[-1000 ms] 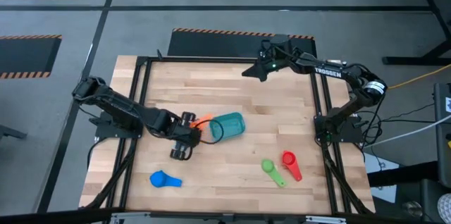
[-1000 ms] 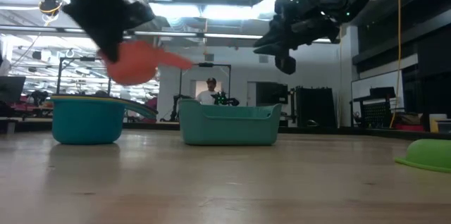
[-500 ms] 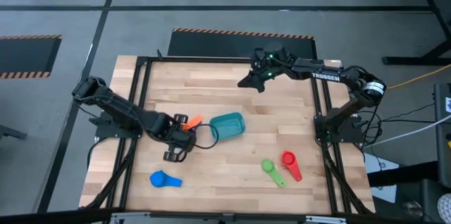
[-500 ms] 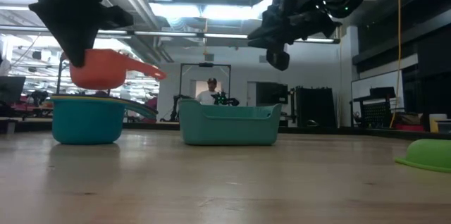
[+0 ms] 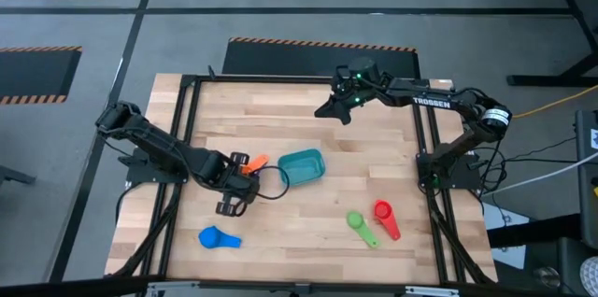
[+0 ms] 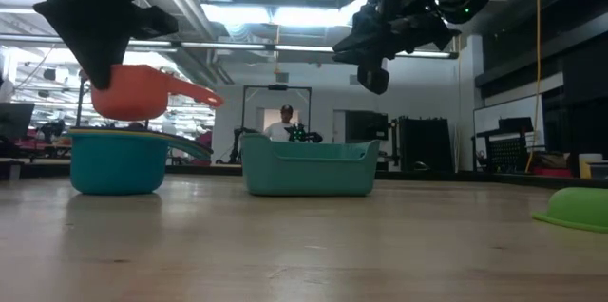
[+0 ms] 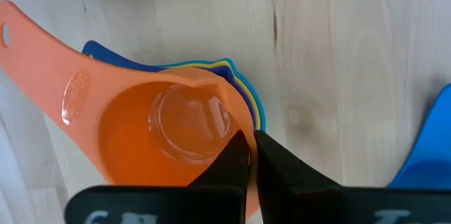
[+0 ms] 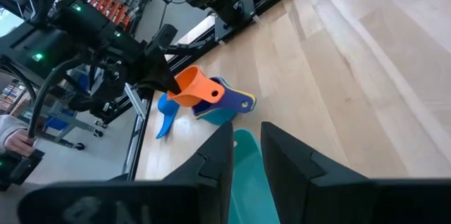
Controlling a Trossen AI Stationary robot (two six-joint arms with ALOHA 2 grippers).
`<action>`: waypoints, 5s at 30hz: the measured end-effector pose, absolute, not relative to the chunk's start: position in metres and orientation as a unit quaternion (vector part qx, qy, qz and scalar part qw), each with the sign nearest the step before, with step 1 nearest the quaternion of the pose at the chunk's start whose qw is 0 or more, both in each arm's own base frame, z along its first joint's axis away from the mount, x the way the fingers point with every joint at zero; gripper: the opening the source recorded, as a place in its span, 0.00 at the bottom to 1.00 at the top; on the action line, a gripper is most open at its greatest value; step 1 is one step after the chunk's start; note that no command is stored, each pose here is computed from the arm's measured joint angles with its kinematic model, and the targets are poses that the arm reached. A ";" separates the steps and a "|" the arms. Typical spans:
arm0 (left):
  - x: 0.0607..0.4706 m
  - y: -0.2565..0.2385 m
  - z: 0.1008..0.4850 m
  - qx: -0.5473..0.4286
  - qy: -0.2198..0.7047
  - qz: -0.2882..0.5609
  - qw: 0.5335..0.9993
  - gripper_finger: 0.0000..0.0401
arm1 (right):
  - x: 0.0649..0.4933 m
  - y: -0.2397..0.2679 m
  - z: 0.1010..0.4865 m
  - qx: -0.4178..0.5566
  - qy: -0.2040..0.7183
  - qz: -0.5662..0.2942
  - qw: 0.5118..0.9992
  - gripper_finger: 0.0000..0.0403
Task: Nest measuring cups in basket
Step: Stack the orange measuring cup on top of the dark blue measuring cup, then stack the blue measuring cup on top of the orange measuring cup
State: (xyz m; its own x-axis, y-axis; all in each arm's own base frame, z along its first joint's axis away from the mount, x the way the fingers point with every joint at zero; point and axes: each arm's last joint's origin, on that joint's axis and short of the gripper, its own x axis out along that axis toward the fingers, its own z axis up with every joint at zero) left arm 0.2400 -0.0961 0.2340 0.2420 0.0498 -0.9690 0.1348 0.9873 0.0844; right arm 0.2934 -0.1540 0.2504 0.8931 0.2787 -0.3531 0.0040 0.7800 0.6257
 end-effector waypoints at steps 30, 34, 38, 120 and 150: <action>0.234 -0.093 0.211 0.087 0.622 -0.022 0.777 0.18 | 0.294 -0.154 0.250 0.314 0.218 0.077 0.921 0.19; 0.234 -0.093 0.211 0.087 0.622 -0.022 0.777 0.23 | 0.294 -0.154 0.250 0.314 0.218 0.077 0.921 0.19; 0.235 -0.093 0.212 0.092 0.620 -0.027 0.779 0.24 | 0.294 -0.154 0.250 0.314 0.218 0.077 0.921 0.19; 0.249 -0.150 0.232 -0.185 0.543 0.030 0.819 0.40 | 0.213 0.051 0.302 0.246 0.408 -0.047 0.878 0.19; 0.229 -0.214 0.168 -0.079 0.650 -0.044 0.755 0.40 | 0.214 0.051 0.302 0.222 0.409 -0.036 0.885 0.19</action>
